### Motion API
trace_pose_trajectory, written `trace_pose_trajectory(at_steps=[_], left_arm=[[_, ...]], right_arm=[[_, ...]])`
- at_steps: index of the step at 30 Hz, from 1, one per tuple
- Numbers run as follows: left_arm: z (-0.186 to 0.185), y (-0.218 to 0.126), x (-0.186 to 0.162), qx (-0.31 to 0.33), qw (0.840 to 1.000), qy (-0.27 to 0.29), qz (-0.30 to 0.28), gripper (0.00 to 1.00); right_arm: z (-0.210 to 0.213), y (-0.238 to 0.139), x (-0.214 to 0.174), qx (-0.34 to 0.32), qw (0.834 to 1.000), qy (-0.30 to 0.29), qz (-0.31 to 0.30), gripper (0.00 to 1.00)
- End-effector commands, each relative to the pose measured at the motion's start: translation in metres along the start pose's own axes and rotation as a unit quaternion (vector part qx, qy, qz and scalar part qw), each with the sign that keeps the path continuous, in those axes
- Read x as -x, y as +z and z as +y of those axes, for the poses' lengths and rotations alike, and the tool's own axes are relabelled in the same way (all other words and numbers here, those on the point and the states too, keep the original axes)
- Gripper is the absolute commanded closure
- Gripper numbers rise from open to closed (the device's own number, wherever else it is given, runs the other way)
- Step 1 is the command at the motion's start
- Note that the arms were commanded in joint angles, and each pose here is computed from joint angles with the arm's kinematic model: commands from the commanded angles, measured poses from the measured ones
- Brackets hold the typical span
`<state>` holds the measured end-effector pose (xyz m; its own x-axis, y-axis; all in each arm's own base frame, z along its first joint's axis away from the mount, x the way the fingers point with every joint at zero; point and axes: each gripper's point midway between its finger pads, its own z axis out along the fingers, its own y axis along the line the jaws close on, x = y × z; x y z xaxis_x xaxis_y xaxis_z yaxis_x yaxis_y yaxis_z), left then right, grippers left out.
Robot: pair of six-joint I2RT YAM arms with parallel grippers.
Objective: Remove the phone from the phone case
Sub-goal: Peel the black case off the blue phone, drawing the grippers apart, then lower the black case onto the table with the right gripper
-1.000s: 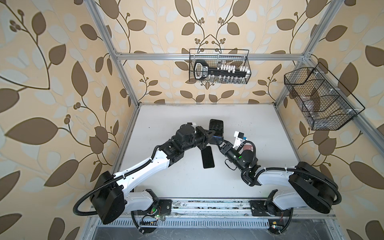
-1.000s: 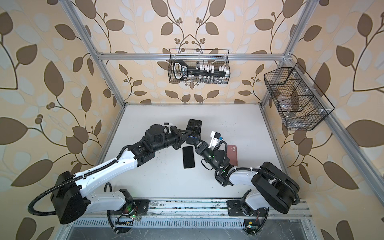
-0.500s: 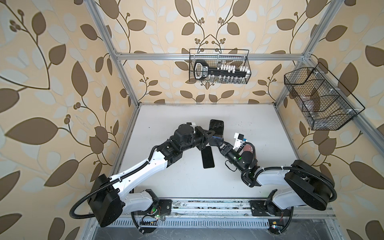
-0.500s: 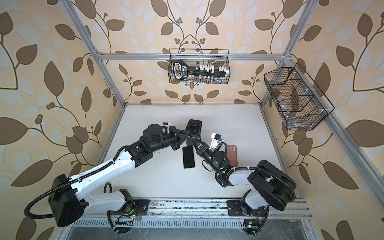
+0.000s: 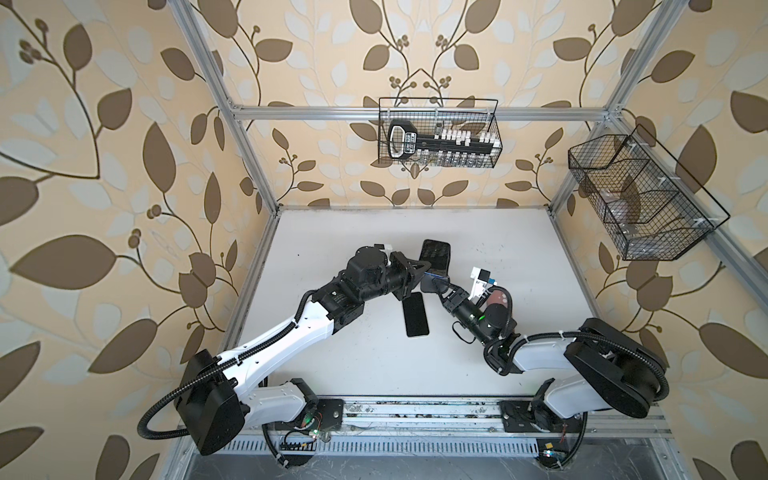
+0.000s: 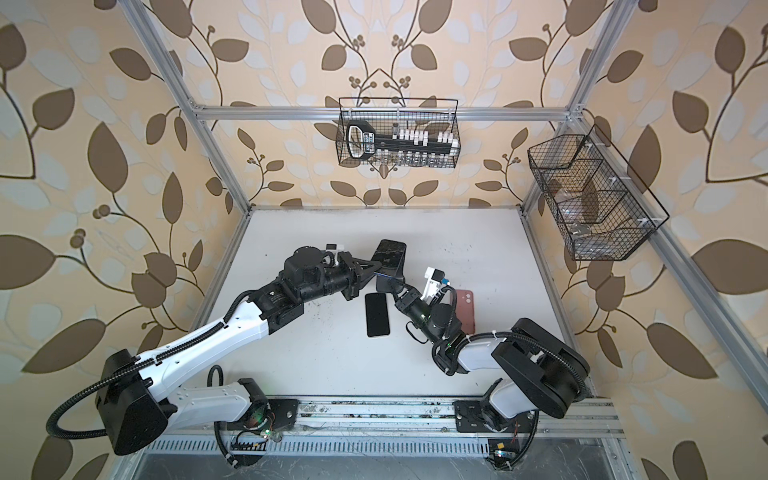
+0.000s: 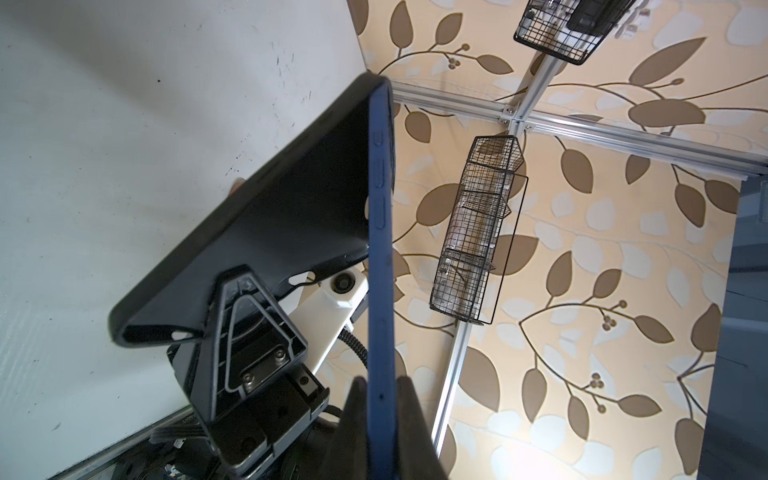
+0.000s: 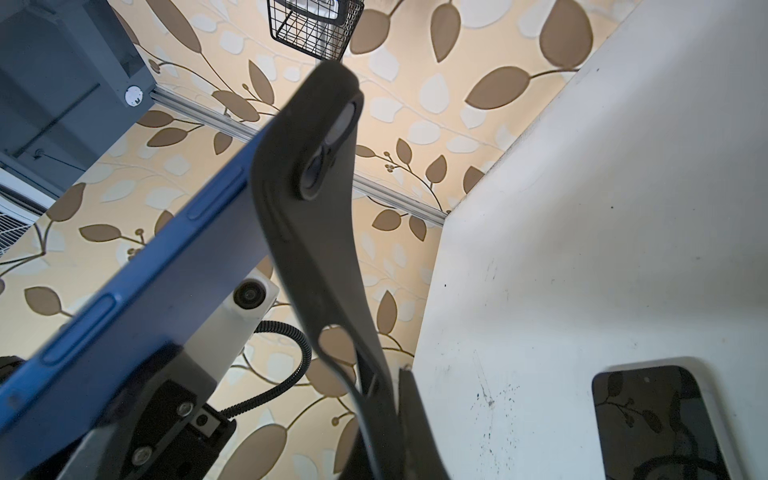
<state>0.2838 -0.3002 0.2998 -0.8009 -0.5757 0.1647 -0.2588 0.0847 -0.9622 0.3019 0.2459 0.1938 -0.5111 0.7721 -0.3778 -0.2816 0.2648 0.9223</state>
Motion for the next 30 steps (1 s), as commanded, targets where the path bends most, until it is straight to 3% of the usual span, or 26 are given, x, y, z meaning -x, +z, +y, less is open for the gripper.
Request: trace_pose_trajectory(at_steps=[1, 17, 30], left_arm=[[-0.118, -0.053, -0.001, -0.183, 0.980, 0.073, -0.040, 1.00], [-0.066, -0.054, 0.002, -0.133, 0.988, 0.059, -0.043, 1.00], [-0.060, -0.065, 0.011, -0.118, 0.987, 0.083, -0.070, 1.00]], right_arm=[[-0.046, -0.010, -0.005, -0.075, 0.997, 0.011, 0.005, 1.00], [-0.045, 0.000, 0.002, -0.071, 0.996, 0.048, -0.003, 1.00], [-0.040, -0.010, 0.009, -0.096, 0.995, 0.024, 0.000, 1.00]])
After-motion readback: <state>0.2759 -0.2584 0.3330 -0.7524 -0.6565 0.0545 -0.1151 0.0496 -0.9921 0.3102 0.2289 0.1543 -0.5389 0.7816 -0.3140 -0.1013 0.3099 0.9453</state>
